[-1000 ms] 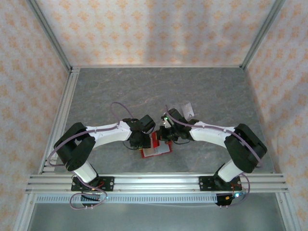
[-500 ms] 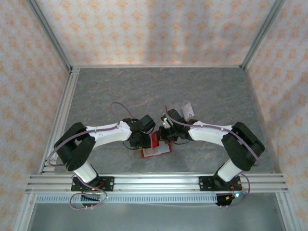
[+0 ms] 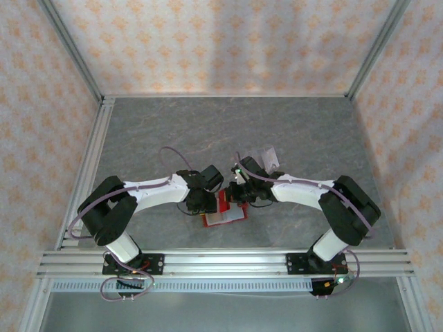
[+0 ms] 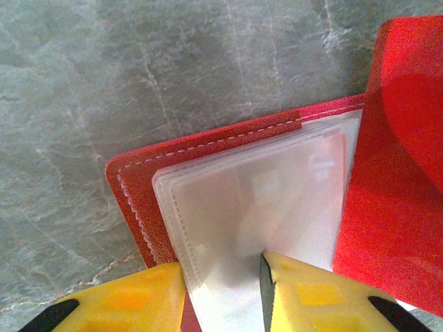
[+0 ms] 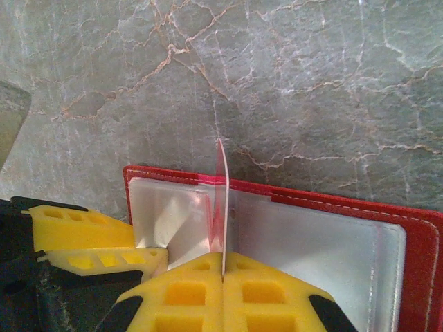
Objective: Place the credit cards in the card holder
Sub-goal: Insert the credit card into the card slot.
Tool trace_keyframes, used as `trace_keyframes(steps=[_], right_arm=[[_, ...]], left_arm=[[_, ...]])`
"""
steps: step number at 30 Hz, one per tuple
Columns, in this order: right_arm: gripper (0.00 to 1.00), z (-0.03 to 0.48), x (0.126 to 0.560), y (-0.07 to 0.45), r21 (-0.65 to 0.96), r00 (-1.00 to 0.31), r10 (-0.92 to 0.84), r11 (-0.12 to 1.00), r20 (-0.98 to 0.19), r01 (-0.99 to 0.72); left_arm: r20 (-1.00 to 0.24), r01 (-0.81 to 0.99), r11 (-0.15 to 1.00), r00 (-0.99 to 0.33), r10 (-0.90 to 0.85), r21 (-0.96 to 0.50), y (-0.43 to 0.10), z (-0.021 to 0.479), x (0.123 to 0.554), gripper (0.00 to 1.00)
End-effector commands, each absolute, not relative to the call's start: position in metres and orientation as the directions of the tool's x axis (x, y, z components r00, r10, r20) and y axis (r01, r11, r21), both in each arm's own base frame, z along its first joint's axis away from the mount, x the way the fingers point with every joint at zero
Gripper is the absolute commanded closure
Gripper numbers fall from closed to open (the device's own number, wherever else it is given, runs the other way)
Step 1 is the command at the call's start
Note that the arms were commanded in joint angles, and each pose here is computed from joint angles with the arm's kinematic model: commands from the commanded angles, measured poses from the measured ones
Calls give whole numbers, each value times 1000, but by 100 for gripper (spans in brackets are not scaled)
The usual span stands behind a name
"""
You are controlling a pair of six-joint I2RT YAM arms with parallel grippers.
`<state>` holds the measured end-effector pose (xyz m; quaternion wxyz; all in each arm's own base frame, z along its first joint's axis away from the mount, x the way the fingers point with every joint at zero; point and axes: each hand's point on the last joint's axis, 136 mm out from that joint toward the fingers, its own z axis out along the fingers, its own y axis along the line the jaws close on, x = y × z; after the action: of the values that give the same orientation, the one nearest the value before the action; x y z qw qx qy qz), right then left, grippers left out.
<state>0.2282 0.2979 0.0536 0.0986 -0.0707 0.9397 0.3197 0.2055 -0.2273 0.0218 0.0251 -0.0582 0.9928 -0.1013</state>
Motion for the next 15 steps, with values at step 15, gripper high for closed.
trace_keyframes(steps=[15], right_arm=[[100,44,229,280,494,-958,-123,835,-259,-241]], left_arm=[[-31,-118,983,-992,-123,-142,-213,16,197,66]])
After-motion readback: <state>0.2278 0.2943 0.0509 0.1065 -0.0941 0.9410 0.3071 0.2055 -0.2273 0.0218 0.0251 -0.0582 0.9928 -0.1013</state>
